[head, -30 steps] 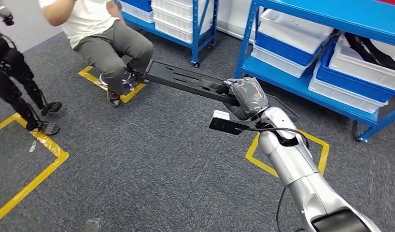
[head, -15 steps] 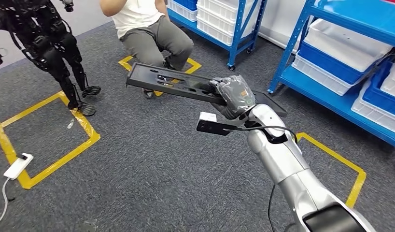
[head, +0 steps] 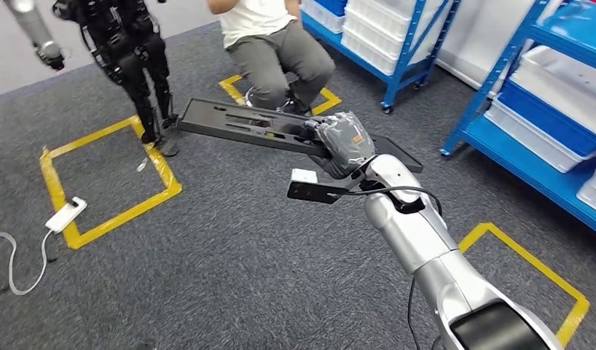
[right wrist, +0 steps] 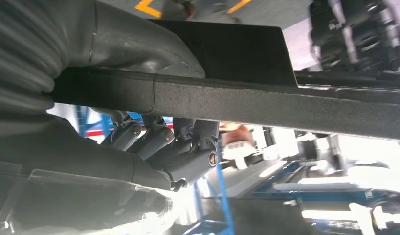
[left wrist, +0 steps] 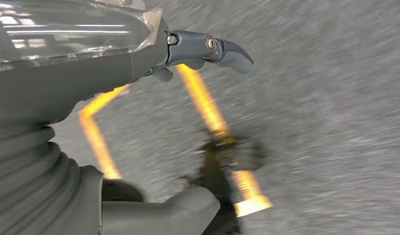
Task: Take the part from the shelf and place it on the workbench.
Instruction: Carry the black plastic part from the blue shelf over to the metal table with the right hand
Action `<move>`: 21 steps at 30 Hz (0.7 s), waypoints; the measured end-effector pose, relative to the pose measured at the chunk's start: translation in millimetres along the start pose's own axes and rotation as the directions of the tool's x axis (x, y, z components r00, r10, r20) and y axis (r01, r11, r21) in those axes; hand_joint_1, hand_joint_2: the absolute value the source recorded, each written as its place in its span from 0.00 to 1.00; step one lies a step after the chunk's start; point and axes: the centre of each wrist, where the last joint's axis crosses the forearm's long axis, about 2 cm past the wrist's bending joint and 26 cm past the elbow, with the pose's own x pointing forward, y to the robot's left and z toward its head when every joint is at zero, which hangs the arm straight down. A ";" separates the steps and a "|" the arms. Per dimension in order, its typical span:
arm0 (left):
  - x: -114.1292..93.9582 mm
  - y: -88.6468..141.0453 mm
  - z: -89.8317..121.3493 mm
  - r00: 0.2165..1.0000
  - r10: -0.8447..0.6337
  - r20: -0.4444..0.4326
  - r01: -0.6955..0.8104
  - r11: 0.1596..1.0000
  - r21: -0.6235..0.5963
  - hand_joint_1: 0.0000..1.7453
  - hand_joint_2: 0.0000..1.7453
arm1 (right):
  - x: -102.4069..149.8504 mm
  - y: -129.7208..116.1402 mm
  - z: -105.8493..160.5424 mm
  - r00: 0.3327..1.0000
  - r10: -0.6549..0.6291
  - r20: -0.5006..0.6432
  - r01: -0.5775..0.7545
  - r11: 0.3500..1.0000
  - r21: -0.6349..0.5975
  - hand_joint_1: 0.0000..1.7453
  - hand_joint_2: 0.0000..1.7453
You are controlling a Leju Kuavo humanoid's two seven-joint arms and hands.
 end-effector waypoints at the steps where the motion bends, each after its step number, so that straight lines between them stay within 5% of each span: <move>1: 0.3 -0.2 0.0 0.999 -0.011 -0.030 0.011 1.000 -0.006 0.00 1.00 | 0.8 0.2 -0.5 1.000 0.000 0.000 0.000 1.000 0.000 1.00 1.00; 21: -2.7 -2.8 0.8 0.990 -0.106 -0.089 0.105 0.994 -0.024 0.00 1.00 | 5.8 9.1 13.8 1.000 0.007 -0.022 -0.007 1.000 0.017 1.00 1.00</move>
